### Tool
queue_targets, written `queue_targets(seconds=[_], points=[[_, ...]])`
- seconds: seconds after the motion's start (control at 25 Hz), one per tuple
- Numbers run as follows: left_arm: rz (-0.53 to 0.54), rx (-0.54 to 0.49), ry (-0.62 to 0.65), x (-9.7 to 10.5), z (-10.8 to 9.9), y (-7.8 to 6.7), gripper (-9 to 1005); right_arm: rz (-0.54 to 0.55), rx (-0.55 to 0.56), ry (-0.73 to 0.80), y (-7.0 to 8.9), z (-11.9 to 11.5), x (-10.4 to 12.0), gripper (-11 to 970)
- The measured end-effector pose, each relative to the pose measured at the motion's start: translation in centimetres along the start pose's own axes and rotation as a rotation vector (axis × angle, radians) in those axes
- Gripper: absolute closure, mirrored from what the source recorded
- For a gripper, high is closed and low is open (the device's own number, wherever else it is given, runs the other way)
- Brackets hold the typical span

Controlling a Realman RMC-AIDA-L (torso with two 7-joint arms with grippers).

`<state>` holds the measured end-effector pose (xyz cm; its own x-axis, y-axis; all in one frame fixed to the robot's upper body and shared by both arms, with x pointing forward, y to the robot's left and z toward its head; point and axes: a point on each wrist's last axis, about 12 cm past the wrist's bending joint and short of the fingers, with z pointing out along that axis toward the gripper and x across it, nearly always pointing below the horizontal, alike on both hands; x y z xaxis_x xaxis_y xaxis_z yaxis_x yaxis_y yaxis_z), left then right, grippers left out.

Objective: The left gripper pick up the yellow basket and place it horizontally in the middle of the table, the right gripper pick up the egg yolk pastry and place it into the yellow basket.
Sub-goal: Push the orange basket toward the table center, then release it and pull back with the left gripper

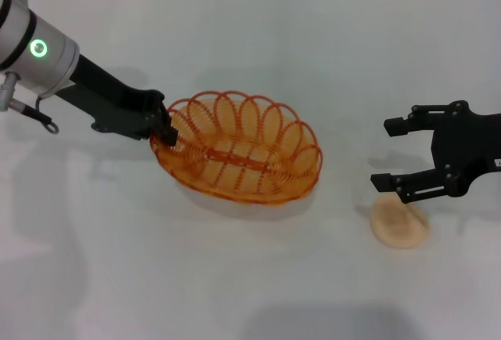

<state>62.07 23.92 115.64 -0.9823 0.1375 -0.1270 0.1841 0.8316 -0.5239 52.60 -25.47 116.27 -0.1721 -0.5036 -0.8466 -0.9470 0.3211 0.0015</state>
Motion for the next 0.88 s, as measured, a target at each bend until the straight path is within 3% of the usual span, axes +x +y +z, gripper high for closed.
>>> queue_targets(seconds=[0.4,0.88], points=[[-0.052,-0.049,-0.013,0.3,0.6,1.0,913,-0.019,-0.026,0.003,0.3,0.0,-0.4,118],[-0.126,0.04,-0.094,0.4,1.4,1.1,913,-0.031,-0.049,0.004,0.4,0.0,-0.7,118]])
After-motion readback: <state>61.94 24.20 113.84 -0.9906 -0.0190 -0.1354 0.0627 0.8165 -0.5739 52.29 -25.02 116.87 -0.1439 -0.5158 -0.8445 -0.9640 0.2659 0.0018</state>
